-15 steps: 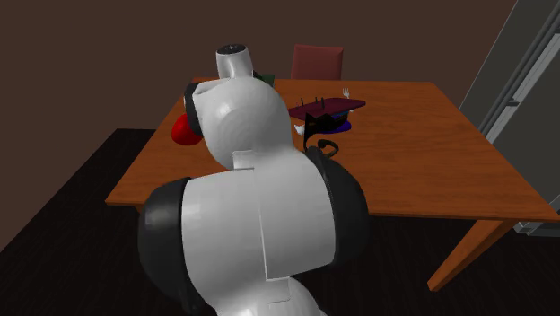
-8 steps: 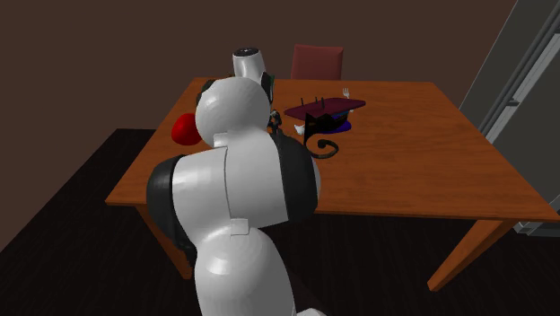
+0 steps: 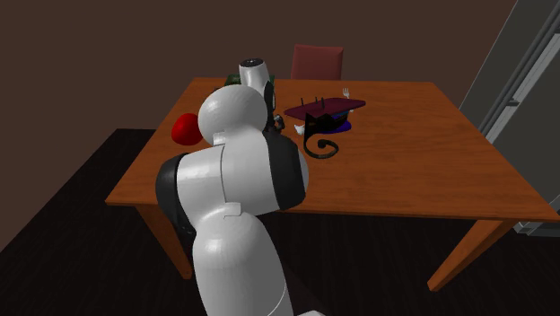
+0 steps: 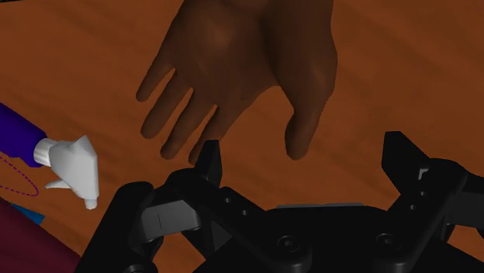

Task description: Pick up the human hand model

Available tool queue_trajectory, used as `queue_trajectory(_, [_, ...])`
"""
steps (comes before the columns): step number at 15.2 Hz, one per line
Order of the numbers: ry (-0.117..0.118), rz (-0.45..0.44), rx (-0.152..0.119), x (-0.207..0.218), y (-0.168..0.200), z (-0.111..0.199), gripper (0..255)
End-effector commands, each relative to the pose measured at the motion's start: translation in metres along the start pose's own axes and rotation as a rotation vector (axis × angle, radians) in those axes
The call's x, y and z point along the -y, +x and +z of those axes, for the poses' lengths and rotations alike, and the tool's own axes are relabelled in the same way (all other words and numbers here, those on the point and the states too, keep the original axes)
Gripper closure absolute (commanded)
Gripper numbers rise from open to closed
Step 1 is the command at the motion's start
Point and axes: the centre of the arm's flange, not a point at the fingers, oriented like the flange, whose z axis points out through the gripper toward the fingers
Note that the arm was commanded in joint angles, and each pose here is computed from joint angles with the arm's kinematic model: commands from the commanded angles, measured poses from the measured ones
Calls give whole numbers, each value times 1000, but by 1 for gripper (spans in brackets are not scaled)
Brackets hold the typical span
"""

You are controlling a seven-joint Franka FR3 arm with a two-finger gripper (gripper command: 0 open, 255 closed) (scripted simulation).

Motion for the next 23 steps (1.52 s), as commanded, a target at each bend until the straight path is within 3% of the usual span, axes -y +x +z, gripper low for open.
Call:
queue_trajectory(1, [0, 0, 0, 2, -2, 10, 0])
queue_trajectory(3, [0, 0, 0, 3, -3, 13, 0])
queue_trajectory(4, [0, 0, 0, 3, -3, 13, 255])
queue_trajectory(13, [0, 0, 0, 3, -3, 13, 255])
queue_trajectory(23, [0, 0, 0, -6, 2, -39, 255])
